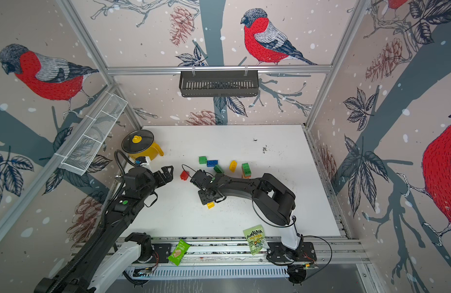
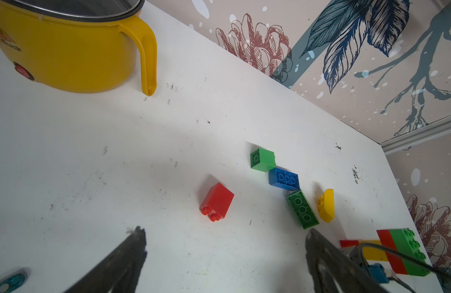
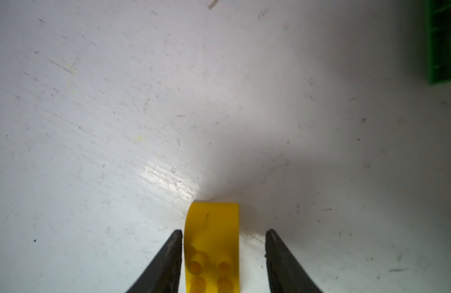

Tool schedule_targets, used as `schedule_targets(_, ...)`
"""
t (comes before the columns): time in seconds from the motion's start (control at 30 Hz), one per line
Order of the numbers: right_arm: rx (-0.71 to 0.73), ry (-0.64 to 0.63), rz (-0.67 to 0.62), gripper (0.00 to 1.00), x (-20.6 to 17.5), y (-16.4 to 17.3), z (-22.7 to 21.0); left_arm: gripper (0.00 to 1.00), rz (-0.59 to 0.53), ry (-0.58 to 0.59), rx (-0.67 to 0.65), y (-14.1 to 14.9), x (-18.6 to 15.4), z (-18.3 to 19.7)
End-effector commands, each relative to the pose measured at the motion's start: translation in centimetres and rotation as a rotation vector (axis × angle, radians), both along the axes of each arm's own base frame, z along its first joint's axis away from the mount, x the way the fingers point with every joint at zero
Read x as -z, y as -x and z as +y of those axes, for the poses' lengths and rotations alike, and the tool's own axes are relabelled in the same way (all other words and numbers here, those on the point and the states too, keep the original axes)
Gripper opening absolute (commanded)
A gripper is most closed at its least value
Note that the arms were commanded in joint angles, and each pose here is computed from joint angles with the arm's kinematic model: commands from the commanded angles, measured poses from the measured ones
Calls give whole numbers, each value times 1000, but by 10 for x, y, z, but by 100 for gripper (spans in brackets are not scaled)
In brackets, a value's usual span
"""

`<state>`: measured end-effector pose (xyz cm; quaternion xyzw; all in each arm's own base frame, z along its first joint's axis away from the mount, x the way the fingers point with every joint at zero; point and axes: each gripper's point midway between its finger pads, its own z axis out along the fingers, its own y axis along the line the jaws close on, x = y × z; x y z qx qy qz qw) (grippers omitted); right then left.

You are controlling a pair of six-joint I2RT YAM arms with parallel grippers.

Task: Assemble an ice cream with lego
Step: Place the lego brick at the center of the board, then pick up the lego brick from the center of the board, then assemble the lego brick with the lego brick.

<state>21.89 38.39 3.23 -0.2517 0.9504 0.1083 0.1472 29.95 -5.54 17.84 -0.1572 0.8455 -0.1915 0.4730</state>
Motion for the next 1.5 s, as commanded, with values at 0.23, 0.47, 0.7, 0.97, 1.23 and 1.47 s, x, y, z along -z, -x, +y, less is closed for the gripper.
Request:
schedule_targets(0.23, -16, 65, -3, 42, 9, 6, -4, 97, -4, 22, 20, 1, -1, -4)
schedule_targets(0.47, -24, 80, -3, 36, 11, 8, -4, 97, 0, 18, 21, 1, 0, -4)
schedule_targets(0.7, -19, 40, -8, 27, -4, -1, -7, 97, -2, 25, 44, 0, 1, -8)
schedule_targets(0.97, 96, -61, -128, 25, -101, -76, -88, 97, -72, 116, 278, -16, -14, -57)
schedule_targets(1.23, 277, 95, -203, 24, -132, -129, -210, 97, -109, 100, 492, -34, -20, -118)
schedule_targets(1.47, 286, 111, -163, 24, -123, -137, -211, 97, -49, 86, 534, -49, -6, -129)
